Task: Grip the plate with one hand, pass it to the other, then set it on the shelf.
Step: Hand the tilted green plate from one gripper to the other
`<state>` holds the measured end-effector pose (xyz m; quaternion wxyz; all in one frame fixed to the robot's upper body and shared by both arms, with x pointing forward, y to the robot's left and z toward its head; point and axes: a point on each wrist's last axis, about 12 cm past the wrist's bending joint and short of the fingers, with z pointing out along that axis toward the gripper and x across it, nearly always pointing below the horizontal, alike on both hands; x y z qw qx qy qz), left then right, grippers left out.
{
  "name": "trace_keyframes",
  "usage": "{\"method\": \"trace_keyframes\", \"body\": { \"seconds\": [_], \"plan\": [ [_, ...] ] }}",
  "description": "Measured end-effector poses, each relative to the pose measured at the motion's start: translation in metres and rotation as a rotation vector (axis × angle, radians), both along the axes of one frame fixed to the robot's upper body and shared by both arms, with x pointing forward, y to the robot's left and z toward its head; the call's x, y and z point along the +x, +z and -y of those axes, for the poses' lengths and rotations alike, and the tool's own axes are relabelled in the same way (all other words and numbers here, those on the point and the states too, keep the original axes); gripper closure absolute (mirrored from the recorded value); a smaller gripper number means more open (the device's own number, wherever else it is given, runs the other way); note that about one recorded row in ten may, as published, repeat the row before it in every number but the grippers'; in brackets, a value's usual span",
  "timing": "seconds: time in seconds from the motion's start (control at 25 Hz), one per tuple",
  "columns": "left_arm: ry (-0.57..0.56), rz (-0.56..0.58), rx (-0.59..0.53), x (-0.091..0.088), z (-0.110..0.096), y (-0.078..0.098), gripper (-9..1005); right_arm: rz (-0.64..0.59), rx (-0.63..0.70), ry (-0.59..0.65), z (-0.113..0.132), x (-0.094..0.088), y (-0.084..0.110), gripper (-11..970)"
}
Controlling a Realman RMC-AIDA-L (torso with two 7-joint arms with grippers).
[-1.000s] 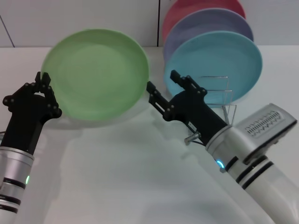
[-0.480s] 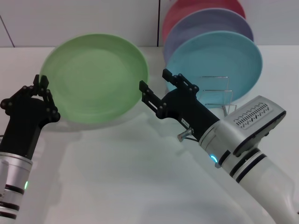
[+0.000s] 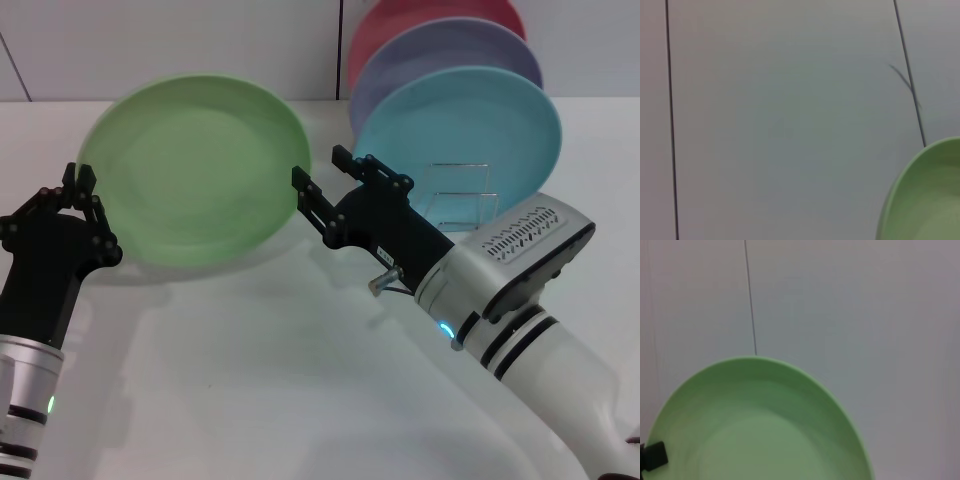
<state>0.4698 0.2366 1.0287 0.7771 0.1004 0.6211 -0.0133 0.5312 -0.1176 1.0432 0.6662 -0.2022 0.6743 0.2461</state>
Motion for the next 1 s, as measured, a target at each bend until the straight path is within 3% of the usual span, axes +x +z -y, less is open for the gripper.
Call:
{"method": "trace_keyframes", "body": {
  "seconds": [0.32, 0.68, 0.84, 1.0],
  "plan": [
    [-0.004, -0.002, -0.001, -0.0006, 0.0013, -0.0005, 960, 0.006, 0.001, -0.006, -0.0003, 0.004, 0.0025, 474],
    [-0.008, 0.002, 0.0, -0.0003, 0.0022, 0.0001, 959, 0.007, 0.002, -0.012, -0.0006, 0.007, 0.004, 473],
    [-0.018, 0.005, 0.0, 0.0009, 0.0043, 0.001, 959, 0.007, -0.002, -0.006, -0.0024, 0.0085, 0.005, 603],
    [-0.02, 0.006, 0.0, 0.0013, 0.0046, 0.0012, 959, -0.004, -0.007, -0.004, -0.0032, 0.0087, 0.0037, 638]
  ]
}}
